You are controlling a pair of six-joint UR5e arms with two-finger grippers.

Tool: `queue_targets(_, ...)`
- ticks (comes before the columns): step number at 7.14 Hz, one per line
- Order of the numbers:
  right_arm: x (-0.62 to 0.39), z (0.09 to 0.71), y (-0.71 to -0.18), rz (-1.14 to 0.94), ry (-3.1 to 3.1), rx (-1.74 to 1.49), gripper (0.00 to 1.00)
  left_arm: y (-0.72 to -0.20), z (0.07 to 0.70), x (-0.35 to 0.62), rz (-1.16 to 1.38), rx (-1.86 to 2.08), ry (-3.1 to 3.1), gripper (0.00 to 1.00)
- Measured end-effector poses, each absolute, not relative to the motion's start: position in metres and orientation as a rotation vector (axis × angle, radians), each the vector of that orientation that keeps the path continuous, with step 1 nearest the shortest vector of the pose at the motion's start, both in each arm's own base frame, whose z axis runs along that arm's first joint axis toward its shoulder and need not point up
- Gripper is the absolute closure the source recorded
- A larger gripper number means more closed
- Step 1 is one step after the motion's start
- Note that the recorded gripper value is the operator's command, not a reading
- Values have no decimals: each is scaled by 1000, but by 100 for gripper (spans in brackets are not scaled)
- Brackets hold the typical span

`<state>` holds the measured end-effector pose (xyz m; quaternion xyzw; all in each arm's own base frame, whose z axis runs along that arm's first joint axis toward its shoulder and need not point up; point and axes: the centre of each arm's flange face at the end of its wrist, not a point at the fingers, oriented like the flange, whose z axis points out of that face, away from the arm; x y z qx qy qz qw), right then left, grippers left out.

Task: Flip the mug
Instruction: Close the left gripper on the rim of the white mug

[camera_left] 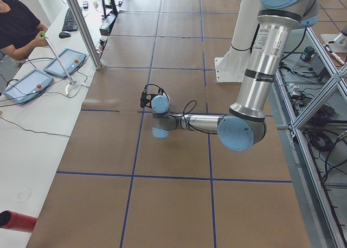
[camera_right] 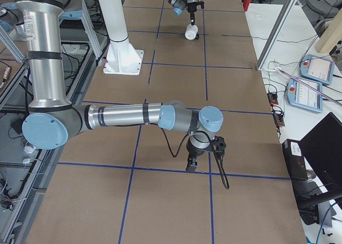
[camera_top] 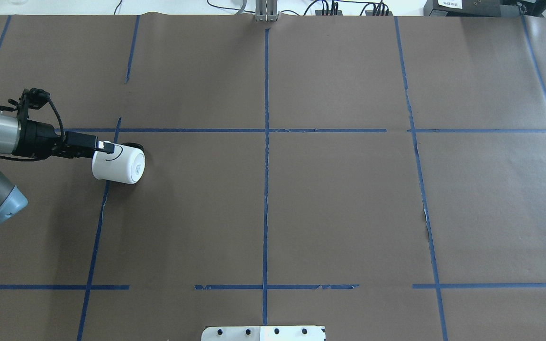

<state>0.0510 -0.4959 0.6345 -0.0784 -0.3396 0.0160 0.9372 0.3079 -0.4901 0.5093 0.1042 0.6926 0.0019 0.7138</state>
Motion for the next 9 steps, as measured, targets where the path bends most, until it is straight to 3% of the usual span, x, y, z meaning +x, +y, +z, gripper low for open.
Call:
queue_targets(2,51,634,-496,33,-694,-160,0,-493,505,310,4,231,1536,23)
queue_targets(7,51,634,-496,33,-694,-160,0,-491,504,316,11,222,1540,26)
queue_targets(9,51,634,-496,33,-694,-160,0,-491,503,316,15,219,1542,43)
